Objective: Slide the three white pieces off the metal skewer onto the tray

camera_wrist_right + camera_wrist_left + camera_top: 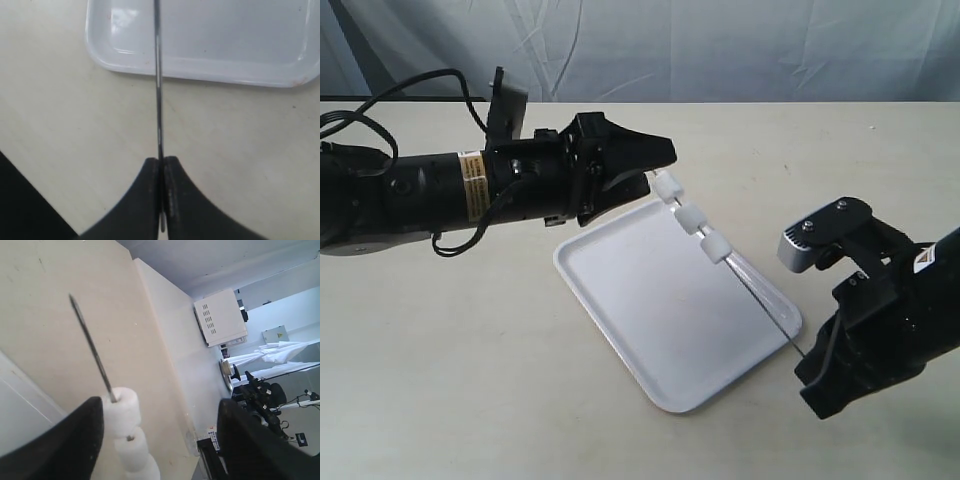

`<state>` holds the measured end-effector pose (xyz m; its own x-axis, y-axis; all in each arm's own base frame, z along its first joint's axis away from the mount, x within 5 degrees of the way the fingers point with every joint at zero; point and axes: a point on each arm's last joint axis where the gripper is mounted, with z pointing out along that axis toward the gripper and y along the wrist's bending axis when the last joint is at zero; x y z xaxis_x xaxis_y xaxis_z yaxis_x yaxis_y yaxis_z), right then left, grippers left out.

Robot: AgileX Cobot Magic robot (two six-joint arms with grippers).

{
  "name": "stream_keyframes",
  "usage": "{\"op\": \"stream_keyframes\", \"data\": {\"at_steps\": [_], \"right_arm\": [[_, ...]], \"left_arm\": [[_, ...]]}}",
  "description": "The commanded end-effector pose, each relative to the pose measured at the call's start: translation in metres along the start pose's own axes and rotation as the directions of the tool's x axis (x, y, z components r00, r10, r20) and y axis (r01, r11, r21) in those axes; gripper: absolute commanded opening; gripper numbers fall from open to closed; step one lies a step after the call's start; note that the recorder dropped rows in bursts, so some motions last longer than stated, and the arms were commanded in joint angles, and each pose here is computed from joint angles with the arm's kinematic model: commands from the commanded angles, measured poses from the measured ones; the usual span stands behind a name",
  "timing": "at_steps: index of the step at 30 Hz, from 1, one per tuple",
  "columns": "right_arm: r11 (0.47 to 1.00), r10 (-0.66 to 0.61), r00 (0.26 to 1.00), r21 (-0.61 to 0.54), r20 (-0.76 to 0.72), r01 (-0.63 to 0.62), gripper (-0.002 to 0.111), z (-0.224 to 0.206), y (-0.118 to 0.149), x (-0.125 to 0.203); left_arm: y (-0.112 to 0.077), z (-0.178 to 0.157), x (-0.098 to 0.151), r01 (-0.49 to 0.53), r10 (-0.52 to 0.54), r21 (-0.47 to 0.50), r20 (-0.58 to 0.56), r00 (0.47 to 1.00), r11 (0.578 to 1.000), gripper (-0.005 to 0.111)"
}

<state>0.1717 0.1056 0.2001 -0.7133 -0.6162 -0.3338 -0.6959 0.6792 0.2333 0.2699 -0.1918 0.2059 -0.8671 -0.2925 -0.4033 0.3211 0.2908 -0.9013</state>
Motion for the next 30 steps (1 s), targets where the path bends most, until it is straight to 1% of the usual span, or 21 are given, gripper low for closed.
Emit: {"op": "stream_keyframes", "data": {"at_steps": [1, 6, 16, 18, 24, 26, 30], "right_arm": [[1.0, 0.004, 1.0, -0.01, 0.012, -0.004, -0.001, 0.0001, 0.0015, -0.0004], [0.998, -0.007, 1.0, -0.055, 0.024, 0.009, -0.001, 0.0, 0.0056, -0.0015], [0.997, -0.019, 0.999, -0.074, 0.033, 0.022, -0.001, -0.0002, 0.0074, -0.0022], [0.997, -0.019, 0.999, -0.076, 0.031, 0.022, -0.001, -0.0002, 0.0075, -0.002], [0.996, -0.019, 0.999, -0.09, 0.037, 0.022, -0.001, -0.0003, 0.0088, -0.0025], [0.996, -0.018, 0.999, -0.092, 0.036, 0.021, -0.001, -0.0003, 0.009, -0.0024], [0.995, -0.018, 0.999, -0.096, 0.035, 0.021, -0.001, -0.0004, 0.0094, -0.0023]], "left_arm": [[0.0011, 0.0021, 0.0015, 0.001, -0.001, -0.014, -0.01, 1.0, 1.0, 0.062], [0.0017, 0.0023, 0.0018, -0.004, 0.003, -0.015, -0.013, 1.0, 1.0, 0.062], [0.0021, 0.0022, 0.0039, -0.022, 0.021, -0.019, -0.037, 0.999, 1.0, 0.062], [0.0021, 0.0022, 0.0039, -0.02, 0.019, -0.019, -0.037, 0.999, 1.0, 0.06], [0.0014, 0.0022, 0.0042, -0.025, 0.024, -0.011, -0.039, 0.999, 1.0, 0.049], [0.0, 0.0022, 0.0044, -0.024, 0.024, 0.004, -0.042, 0.999, 1.0, 0.049], [0.0, 0.0022, 0.0044, -0.024, 0.024, 0.004, -0.042, 0.999, 1.0, 0.049]]}}
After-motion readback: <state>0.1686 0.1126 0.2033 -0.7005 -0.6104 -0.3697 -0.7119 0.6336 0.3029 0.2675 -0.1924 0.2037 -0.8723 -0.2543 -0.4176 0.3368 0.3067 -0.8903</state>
